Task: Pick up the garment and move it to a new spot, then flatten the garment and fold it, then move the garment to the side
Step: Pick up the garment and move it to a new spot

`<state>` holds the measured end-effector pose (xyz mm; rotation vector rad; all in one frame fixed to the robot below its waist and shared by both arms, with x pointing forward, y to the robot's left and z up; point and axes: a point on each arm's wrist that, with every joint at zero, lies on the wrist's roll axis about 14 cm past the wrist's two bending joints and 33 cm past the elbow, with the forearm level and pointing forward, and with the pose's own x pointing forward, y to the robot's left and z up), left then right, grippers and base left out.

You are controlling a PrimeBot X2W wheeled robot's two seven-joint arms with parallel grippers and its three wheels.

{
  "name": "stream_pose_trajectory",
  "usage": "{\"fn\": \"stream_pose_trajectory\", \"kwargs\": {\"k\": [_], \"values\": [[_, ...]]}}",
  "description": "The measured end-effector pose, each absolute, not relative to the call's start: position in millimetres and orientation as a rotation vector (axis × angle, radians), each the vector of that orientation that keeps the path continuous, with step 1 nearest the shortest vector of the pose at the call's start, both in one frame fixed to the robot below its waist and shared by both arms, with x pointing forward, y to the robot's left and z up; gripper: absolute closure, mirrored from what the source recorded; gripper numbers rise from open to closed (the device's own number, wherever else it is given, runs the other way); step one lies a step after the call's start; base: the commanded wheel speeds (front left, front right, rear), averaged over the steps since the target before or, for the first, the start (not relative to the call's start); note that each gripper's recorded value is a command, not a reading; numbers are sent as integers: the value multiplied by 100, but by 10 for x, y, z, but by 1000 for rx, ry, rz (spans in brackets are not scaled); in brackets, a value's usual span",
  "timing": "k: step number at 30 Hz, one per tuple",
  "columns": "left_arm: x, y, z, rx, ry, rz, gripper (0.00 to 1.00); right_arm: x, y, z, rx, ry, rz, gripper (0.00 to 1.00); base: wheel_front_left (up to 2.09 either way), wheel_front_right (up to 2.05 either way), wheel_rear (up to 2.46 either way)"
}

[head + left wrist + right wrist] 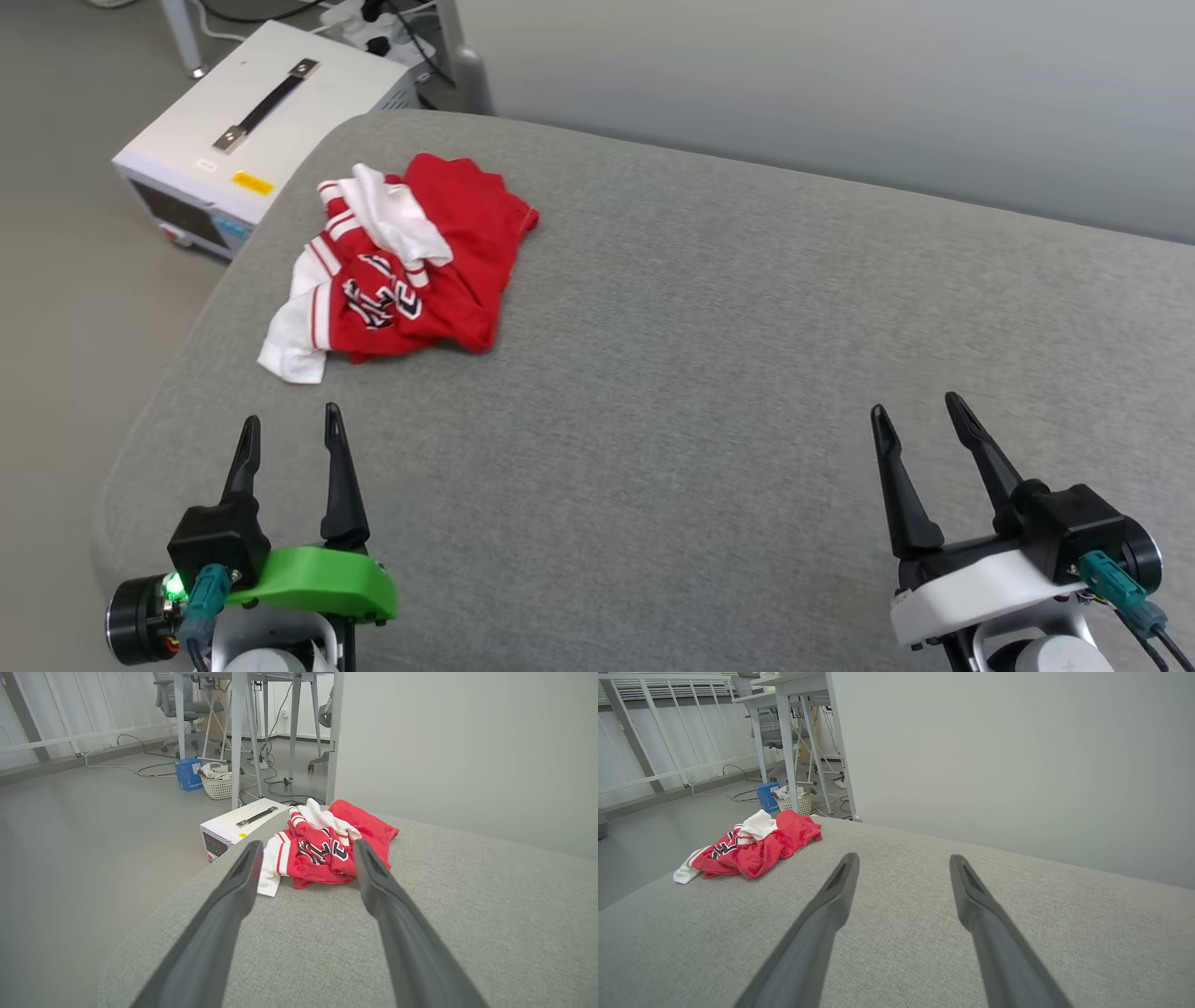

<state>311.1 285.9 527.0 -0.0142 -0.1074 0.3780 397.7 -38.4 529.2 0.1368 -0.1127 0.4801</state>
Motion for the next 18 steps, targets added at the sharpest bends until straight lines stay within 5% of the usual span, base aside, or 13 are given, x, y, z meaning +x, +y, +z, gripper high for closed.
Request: {"fn": "stream_pose_trajectory", "kwargs": {"k": [18], "values": [[2769, 3318, 5345, -10, -145, 514, 0, 3975, 160, 5270, 187, -124, 635, 0, 0, 0, 0]]}}
